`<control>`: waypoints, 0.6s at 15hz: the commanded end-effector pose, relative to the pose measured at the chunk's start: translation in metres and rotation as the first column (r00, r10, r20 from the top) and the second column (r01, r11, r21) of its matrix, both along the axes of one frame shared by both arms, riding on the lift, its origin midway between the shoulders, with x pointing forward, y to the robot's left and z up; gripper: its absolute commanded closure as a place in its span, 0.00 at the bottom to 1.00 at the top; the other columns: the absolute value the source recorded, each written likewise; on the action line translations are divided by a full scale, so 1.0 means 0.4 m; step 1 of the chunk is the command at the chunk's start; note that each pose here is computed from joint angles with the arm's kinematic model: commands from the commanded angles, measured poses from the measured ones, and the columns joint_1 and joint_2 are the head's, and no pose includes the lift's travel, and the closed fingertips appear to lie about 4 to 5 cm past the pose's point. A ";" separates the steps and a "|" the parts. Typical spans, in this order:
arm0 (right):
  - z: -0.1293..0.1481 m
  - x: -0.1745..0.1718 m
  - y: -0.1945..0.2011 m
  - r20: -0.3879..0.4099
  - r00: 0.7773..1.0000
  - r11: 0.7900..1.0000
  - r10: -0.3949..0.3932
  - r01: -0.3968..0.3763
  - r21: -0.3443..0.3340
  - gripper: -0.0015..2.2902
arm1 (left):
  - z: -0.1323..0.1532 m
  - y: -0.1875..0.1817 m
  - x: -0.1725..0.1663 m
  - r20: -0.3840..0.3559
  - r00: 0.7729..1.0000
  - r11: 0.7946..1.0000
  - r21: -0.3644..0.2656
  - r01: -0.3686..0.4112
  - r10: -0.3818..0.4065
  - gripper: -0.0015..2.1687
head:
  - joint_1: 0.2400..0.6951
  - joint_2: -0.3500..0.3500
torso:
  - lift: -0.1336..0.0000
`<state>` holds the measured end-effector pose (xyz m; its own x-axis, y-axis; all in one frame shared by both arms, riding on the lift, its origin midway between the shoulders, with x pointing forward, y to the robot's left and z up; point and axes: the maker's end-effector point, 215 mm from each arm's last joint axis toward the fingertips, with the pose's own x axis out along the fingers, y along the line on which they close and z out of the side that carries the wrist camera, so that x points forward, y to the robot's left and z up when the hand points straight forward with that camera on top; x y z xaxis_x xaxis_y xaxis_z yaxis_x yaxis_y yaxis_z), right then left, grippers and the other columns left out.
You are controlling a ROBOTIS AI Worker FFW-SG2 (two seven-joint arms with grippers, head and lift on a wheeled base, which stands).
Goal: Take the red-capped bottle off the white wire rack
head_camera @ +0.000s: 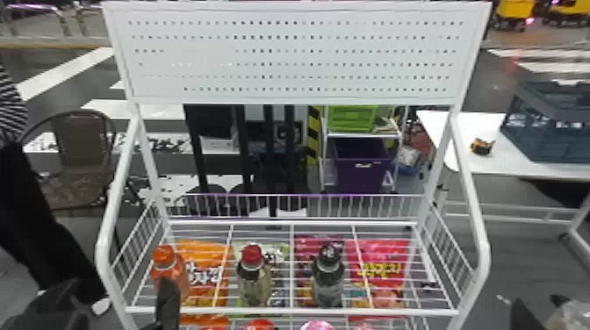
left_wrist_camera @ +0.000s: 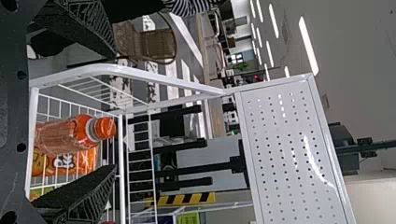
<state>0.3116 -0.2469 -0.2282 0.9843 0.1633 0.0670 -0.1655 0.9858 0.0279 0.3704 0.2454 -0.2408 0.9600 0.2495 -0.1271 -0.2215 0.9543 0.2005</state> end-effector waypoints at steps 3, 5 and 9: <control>0.006 0.000 0.001 0.004 1.000 1.000 0.001 0.000 -0.002 0.60 | -0.003 0.002 0.008 0.002 1.000 1.000 0.004 -0.002 0.002 0.02 | 0.57 0.50 | 1.00; 0.004 0.000 0.000 0.003 1.000 1.000 -0.001 0.001 0.001 0.60 | 0.003 0.000 0.008 0.006 1.000 1.000 0.002 0.000 0.000 0.02 | 0.57 0.50 | 1.00; 0.002 0.002 0.000 0.003 1.000 1.000 0.000 0.000 0.000 0.60 | -0.001 0.011 0.003 0.004 1.000 1.000 0.023 -0.014 0.014 0.02 | 0.57 0.50 | 1.00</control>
